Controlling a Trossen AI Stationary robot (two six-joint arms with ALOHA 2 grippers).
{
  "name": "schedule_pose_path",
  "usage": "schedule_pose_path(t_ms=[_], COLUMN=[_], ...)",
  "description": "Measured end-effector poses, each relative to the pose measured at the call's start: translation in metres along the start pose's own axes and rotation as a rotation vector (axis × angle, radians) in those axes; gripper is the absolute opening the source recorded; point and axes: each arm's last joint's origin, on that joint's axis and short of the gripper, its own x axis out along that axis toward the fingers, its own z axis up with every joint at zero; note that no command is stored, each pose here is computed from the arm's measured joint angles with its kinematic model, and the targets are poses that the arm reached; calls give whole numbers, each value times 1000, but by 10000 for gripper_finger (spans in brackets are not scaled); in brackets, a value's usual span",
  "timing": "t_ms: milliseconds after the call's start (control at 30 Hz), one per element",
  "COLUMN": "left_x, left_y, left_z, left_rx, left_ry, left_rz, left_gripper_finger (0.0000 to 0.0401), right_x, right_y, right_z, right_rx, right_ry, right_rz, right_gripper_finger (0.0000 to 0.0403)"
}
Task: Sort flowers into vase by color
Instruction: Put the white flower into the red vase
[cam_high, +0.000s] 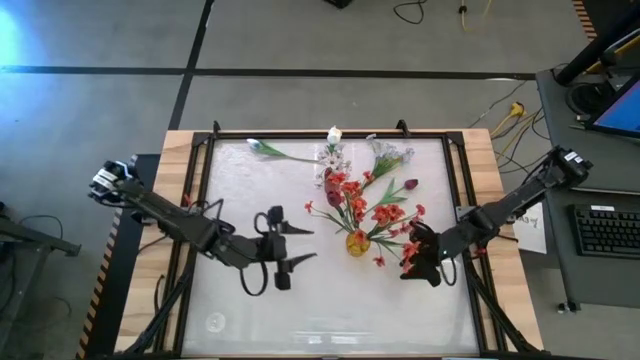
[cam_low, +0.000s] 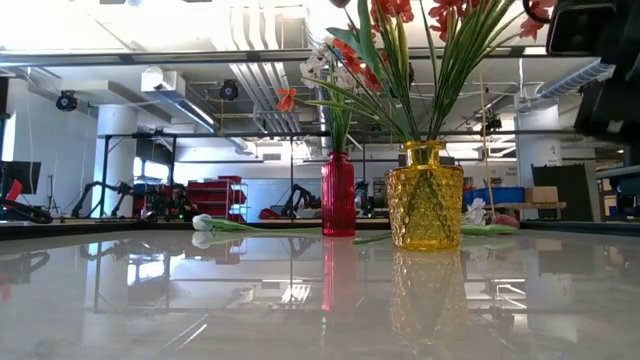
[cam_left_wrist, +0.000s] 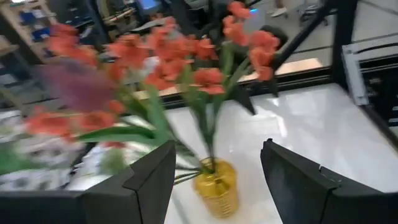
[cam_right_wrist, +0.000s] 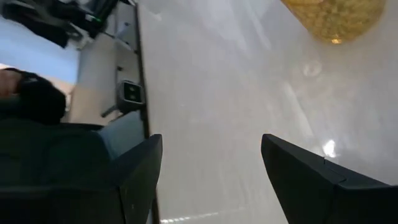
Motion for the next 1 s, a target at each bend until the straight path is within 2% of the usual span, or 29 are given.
schedule_pose_path(t_ms=[167, 267, 400, 467, 533, 567, 633, 667, 800, 900, 933, 1000], left_x=[-19, -26, -32, -34, -36, -37, -35, -31, -19, -19, -18, -16], left_y=[18, 27, 36, 40, 43, 43, 46, 49, 78, 106, 117, 142], left_z=[5, 3, 4, 4, 3, 2, -1, -1, -8, -24, -30, -41], left_rx=[18, 56, 70, 110, 100, 99, 135, 134, 46, -15, -28, -38], left_ry=[40, 79, 85, 100, 97, 96, 124, 138, 237, 397, 444, 518], left_rz=[127, 241, 491, 678, 881, 913, 847, 746, 179, -125, -164, -143], left_gripper_finger=[219, 219, 219, 219, 219, 219, 217, 213, 187, 164, 158, 149], right_x=[-11, -18, -27, -31, -34, -34, -34, -34, -33, -33, -33, -33], right_y=[4, 3, -7, -14, -19, -20, -21, -20, -16, -14, -14, -15], right_z=[2, 1, -4, -7, -10, -11, -11, -11, -9, -8, -8, -9], right_rx=[1, 18, 133, 185, 215, 222, 222, 222, 222, 220, 213, 206], right_ry=[-17, -11, 26, 41, 49, 55, 58, 55, 58, 54, 54, 57], right_rz=[58, 62, -23, -90, -147, -163, -167, -160, -111, -90, -89, -94], right_gripper_finger=[265, 265, 260, 256, 254, 252, 251, 251, 253, 253, 253, 251])
